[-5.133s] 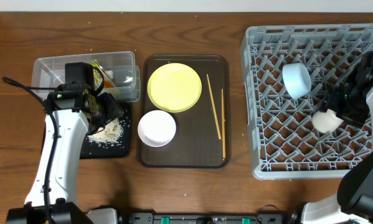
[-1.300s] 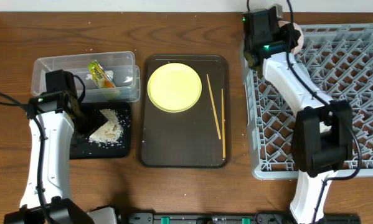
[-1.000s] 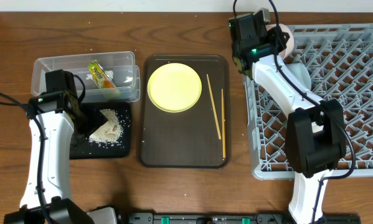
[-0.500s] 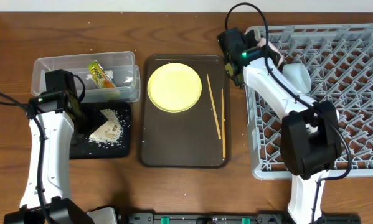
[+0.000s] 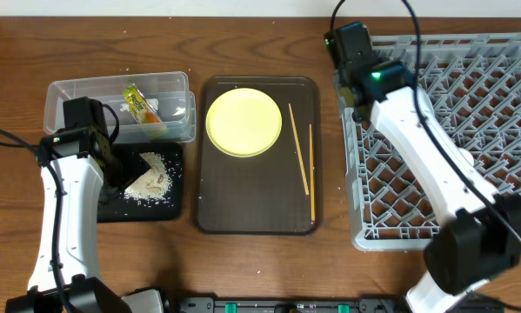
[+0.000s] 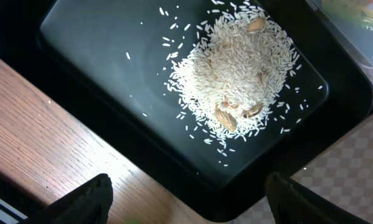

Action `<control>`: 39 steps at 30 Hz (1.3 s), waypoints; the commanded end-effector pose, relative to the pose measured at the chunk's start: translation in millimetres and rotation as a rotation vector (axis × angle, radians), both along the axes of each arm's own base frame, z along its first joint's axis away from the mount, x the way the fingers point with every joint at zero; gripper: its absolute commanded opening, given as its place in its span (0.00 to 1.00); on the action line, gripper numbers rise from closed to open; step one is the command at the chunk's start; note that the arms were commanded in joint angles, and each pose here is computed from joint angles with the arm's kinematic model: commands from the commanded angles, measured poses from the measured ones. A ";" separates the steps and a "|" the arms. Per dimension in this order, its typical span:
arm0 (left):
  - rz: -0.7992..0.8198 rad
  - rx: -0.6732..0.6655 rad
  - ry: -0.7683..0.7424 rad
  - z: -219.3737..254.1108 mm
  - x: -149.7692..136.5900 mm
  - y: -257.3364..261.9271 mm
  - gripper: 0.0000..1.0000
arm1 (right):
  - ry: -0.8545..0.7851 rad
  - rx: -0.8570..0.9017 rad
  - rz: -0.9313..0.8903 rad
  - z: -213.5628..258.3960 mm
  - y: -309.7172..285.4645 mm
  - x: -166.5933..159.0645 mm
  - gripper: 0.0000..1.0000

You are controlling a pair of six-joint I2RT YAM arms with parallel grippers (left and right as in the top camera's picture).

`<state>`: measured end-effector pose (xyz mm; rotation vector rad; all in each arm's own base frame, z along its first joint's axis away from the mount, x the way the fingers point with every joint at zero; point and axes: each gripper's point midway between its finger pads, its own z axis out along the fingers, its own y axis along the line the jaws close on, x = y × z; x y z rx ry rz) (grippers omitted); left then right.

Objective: Sort waste into correct bins and load items into the dishwasher rack
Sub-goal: 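Carry the white bowl to the rack top and release it beside the blue bowl, then grasp one wooden chopstick on the brown tray with the right gripper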

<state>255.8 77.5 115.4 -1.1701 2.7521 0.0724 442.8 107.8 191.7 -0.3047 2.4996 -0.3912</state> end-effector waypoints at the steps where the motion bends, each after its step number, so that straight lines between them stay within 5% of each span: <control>1: 0.019 0.017 0.004 0.5 -1.9 4.3 0.82 | 0.172 0.349 0.152 -15.3 66.5 -29.6 0.60; 4: 0.019 0.017 0.004 0.5 -1.9 4.3 0.82 | 0.297 0.450 0.131 -31.8 88.4 -54.8 0.60; 11: 0.020 0.017 0.004 0.5 -1.9 4.3 0.82 | 0.406 0.387 0.064 -81.5 112.6 -89.7 0.51; 31: 0.019 0.017 0.004 0.5 -1.9 4.3 0.82 | 0.431 0.226 -0.090 -191.3 123.7 -97.7 0.47; 35: 0.019 0.017 0.004 0.5 -1.9 4.3 0.82 | 0.458 0.205 -0.099 -203.1 120.9 -101.5 0.41; 39: 0.019 0.017 0.004 0.5 -1.9 4.3 0.82 | 0.483 0.206 -0.122 -206.0 119.2 -107.4 0.18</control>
